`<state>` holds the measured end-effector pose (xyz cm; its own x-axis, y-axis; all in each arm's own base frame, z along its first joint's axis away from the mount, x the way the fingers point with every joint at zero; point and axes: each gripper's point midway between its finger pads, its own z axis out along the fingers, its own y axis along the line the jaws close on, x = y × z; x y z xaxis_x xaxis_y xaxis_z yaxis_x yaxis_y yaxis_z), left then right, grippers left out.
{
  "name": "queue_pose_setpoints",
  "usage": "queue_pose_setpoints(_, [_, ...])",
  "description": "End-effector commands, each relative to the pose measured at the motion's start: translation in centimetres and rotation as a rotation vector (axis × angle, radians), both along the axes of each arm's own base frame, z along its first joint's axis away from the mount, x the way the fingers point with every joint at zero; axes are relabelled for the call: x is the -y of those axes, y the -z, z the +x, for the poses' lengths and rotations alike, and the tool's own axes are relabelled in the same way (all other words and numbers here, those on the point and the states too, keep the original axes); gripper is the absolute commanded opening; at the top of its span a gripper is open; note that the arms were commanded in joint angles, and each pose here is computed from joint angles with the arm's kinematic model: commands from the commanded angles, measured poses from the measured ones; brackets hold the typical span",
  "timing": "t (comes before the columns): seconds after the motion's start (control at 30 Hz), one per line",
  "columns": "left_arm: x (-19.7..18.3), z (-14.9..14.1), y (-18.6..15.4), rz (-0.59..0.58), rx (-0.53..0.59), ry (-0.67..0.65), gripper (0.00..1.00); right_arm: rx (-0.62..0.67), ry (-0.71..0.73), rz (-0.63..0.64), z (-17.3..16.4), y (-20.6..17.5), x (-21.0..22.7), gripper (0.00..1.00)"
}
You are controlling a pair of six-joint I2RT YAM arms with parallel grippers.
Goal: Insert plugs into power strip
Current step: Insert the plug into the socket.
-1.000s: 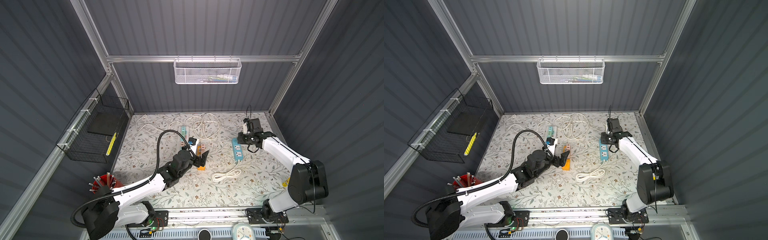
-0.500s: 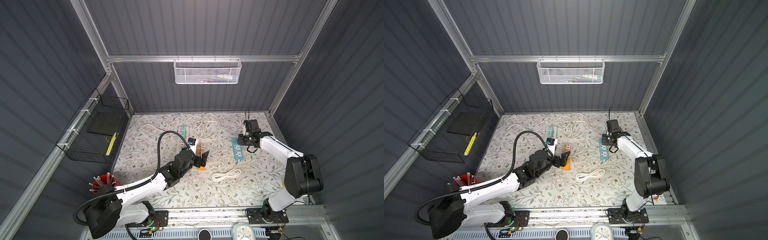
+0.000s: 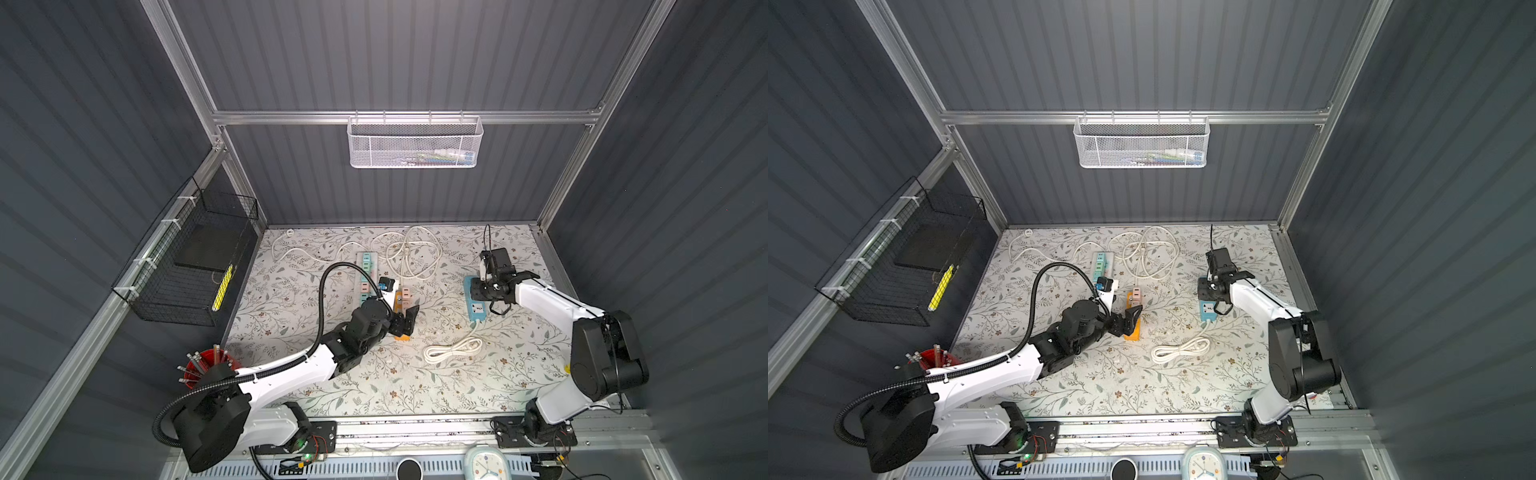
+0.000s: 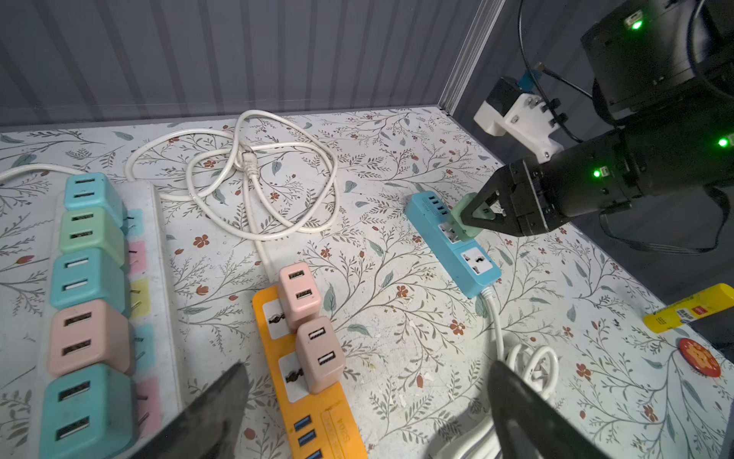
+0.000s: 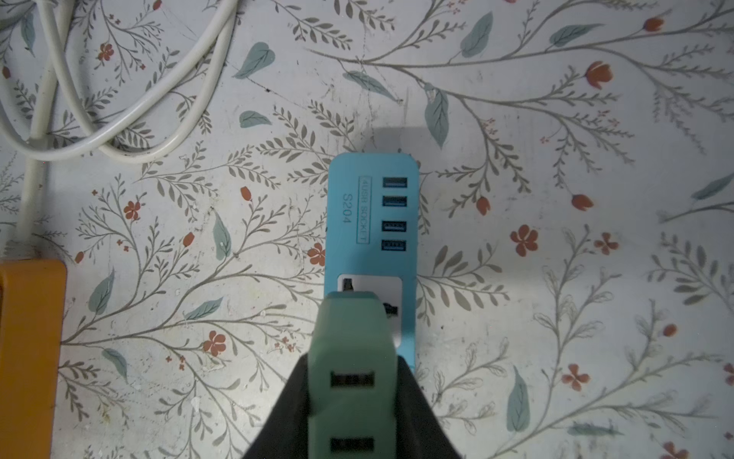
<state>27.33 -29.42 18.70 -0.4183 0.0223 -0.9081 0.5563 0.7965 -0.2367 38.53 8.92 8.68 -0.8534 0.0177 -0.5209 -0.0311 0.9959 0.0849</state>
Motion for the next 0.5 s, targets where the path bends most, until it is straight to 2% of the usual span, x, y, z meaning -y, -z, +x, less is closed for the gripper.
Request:
queue_pose_setpoints(0.0, [0.4, 0.3, -0.8, -0.026, 0.004, 0.002, 0.94, -0.031, -0.002, -0.001, -0.5, 1.1, -0.2, 0.16])
queue_pose_setpoints(0.3, [0.1, 0.4, -0.3, -0.013, 0.006, 0.001, 0.94, -0.063, 0.004, -0.038, -0.1, 2.1, -0.2, 0.16])
queue_pose_setpoints(0.47, [-0.2, 0.4, -0.7, -0.012, 0.02, -0.003, 0.94, -0.122, 0.019, -0.038, -1.2, 3.1, -0.1, 0.16])
